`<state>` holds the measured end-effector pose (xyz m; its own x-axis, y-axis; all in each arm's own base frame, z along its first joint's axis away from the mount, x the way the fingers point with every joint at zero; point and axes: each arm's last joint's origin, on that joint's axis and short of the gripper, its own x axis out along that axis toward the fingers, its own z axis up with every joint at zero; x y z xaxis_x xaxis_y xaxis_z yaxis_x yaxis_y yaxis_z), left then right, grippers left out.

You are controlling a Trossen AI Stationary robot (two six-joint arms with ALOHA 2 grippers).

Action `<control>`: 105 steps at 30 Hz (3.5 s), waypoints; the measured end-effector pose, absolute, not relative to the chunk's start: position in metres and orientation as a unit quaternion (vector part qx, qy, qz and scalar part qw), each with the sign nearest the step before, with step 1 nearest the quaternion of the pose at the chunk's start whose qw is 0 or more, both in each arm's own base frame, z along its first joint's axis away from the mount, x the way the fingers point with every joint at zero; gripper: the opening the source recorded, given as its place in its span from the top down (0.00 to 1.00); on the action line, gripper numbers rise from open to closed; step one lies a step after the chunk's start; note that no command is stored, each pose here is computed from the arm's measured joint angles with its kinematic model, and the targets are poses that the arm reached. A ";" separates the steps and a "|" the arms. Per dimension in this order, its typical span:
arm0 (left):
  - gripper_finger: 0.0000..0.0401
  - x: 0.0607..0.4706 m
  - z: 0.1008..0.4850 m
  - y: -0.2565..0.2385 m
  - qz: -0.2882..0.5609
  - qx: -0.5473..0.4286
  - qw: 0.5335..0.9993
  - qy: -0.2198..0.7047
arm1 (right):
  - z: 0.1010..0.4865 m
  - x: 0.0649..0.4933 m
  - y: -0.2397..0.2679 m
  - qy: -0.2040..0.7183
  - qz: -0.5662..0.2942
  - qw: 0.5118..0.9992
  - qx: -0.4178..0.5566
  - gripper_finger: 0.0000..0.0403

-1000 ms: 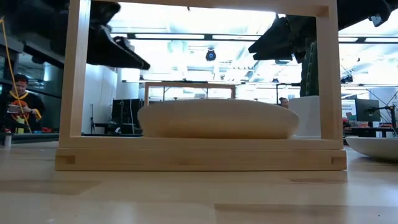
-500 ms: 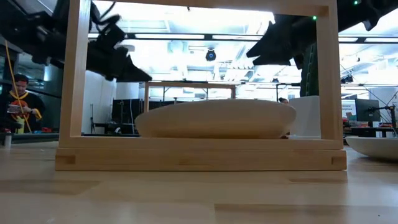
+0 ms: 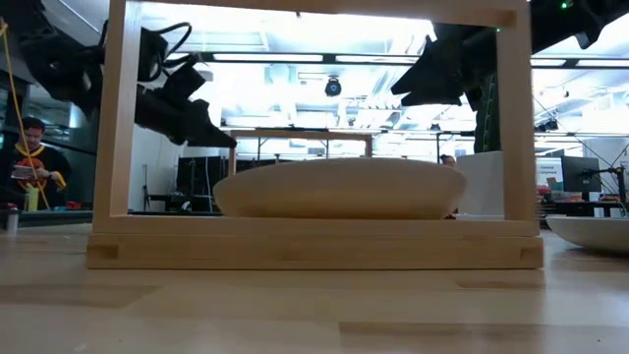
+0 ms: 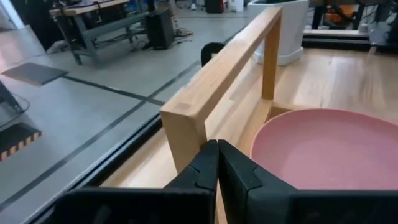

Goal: Place and stack plates onto a shelf
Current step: Adjust the shelf, then adjust the gray plate on the shelf

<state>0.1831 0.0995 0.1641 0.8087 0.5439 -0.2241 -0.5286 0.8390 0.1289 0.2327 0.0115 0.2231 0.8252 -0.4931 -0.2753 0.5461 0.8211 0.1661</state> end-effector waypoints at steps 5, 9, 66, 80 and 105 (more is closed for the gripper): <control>1.00 0.178 0.166 0.114 0.312 0.030 0.944 0.107 | 0.223 0.233 0.012 0.114 -0.259 0.951 0.123 0.60; 1.00 0.174 0.167 0.123 0.335 0.031 0.937 0.095 | 0.223 0.233 0.013 0.116 -0.249 0.953 0.125 0.60; 1.00 0.192 0.229 0.039 0.086 -0.011 0.995 -0.052 | 0.126 0.289 0.010 0.283 0.099 0.951 0.079 1.00; 1.00 0.192 0.229 0.039 0.086 -0.010 0.995 -0.051 | 0.129 0.297 0.004 0.338 -0.007 0.940 0.040 1.00; 1.00 0.193 0.224 0.039 0.086 -0.013 0.996 -0.029 | 0.177 0.252 0.040 0.446 -0.094 0.881 0.130 1.00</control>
<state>0.1928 0.0387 0.2244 0.9835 0.1720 0.0562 -0.1705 0.9849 -0.0313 0.2520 0.0398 0.1765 0.5843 -0.0506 -0.8100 0.2822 0.9484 0.1443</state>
